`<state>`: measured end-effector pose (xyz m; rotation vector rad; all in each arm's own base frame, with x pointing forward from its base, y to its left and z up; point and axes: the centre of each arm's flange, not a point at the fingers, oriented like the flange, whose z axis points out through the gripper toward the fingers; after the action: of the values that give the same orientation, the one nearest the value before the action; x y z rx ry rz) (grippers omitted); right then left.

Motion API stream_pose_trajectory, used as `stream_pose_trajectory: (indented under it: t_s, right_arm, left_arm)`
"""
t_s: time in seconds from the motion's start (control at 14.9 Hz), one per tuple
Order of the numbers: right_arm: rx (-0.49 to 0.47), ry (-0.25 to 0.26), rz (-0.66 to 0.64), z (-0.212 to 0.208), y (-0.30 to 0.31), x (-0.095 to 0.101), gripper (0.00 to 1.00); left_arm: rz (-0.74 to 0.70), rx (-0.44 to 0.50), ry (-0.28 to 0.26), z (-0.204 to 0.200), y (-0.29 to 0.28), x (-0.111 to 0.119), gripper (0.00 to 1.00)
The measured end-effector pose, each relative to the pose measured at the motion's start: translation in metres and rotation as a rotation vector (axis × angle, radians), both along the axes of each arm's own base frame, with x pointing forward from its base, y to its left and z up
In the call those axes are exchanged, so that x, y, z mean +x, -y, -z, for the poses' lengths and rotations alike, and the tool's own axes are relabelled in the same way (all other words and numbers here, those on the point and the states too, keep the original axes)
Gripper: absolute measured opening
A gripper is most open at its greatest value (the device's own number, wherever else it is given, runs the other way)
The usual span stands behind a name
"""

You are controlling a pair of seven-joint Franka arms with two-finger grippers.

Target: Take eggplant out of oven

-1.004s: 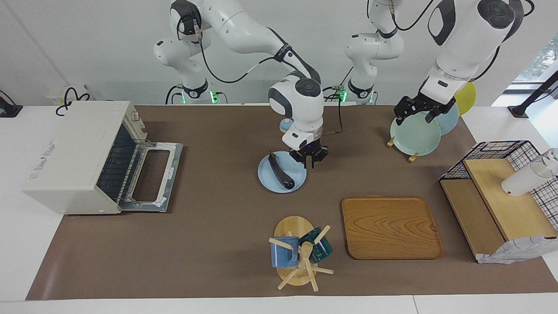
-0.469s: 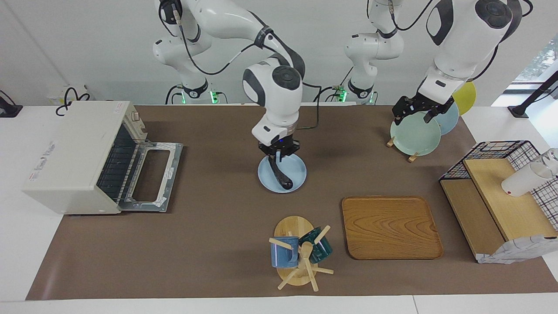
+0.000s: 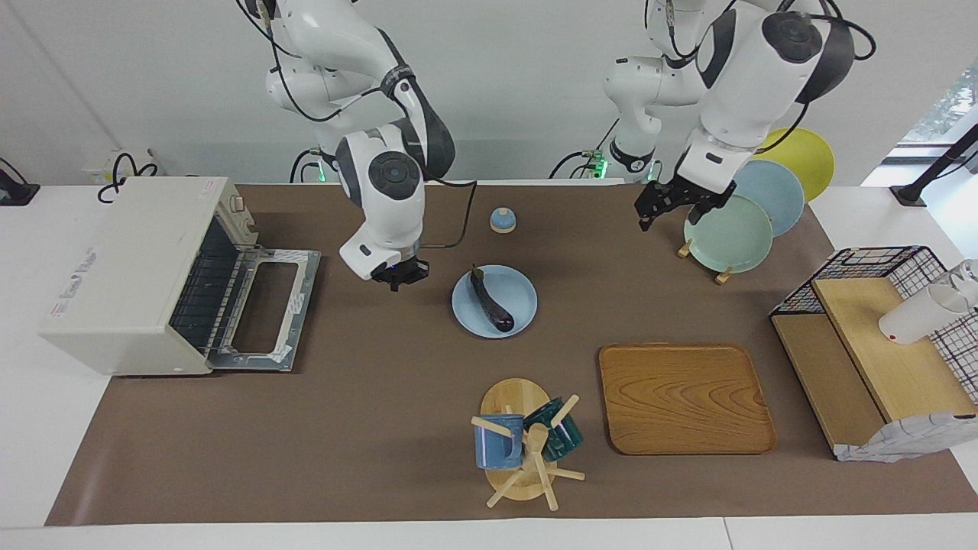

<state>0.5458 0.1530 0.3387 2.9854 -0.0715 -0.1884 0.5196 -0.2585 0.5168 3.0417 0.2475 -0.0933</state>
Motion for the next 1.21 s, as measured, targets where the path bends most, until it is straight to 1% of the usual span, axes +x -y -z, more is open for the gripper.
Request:
stream_pose_trajectory:
  t_s: [0.13,0.27,0.4,0.54,0.67,0.74,0.87,0.94,1.0,1.07,1.14,1.21]
  right_arm:
    - [-0.018,0.001,-0.025,0.017,0.031,-0.004,0.01]
    - [-0.020,0.011,-0.035,0.026,0.045,-0.008,0.01]
    - [-0.049,0.021,-0.081,0.034,0.048,-0.013,0.01]
    - [-0.091,0.020,-0.140,0.039,0.058,-0.014,0.01]
    - [-0.097,0.010,-0.166,0.039,0.076,-0.012,0.01]
    - [-0.096,0.006,-0.168,0.039,0.085,-0.010,0.01]
    - [-0.094,0.002,-0.171,0.039,0.092,-0.010,0.01]
    - [-0.093,0.000,-0.178,0.039,0.092,-0.010,0.01]
    - [-0.092,-0.003,-0.197,0.039,0.091,-0.010,0.01]
    - [-0.092,-0.011,-0.220,0.039,0.091,-0.010,0.01]
    - [-0.094,-0.025,-0.243,0.038,0.092,-0.011,0.01]
    - [-0.100,-0.046,-0.263,0.034,0.094,-0.012,0.01]
  left_arm:
    - [-0.019,-0.006,0.003,0.035,0.055,-0.007,1.00]
    - [-0.009,-0.020,0.019,0.067,0.098,-0.016,1.00]
    - [-0.025,-0.031,0.031,0.098,0.125,-0.025,1.00]
    - [-0.060,-0.034,0.026,0.138,0.155,-0.037,1.00]
    - [-0.078,-0.030,0.015,0.181,0.180,-0.048,1.00]
    - [-0.087,-0.027,0.010,0.195,0.184,-0.050,1.00]
    - [-0.101,-0.028,0.011,0.210,0.187,-0.048,0.99]
    - [-0.104,-0.030,0.013,0.212,0.187,-0.048,0.96]
    - [-0.105,-0.030,0.014,0.213,0.187,-0.048,0.96]
    - [-0.106,-0.031,0.014,0.213,0.187,-0.047,0.90]
    - [-0.106,-0.031,0.014,0.212,0.188,-0.047,0.81]
    - [-0.106,-0.031,0.014,0.212,0.188,-0.048,0.81]
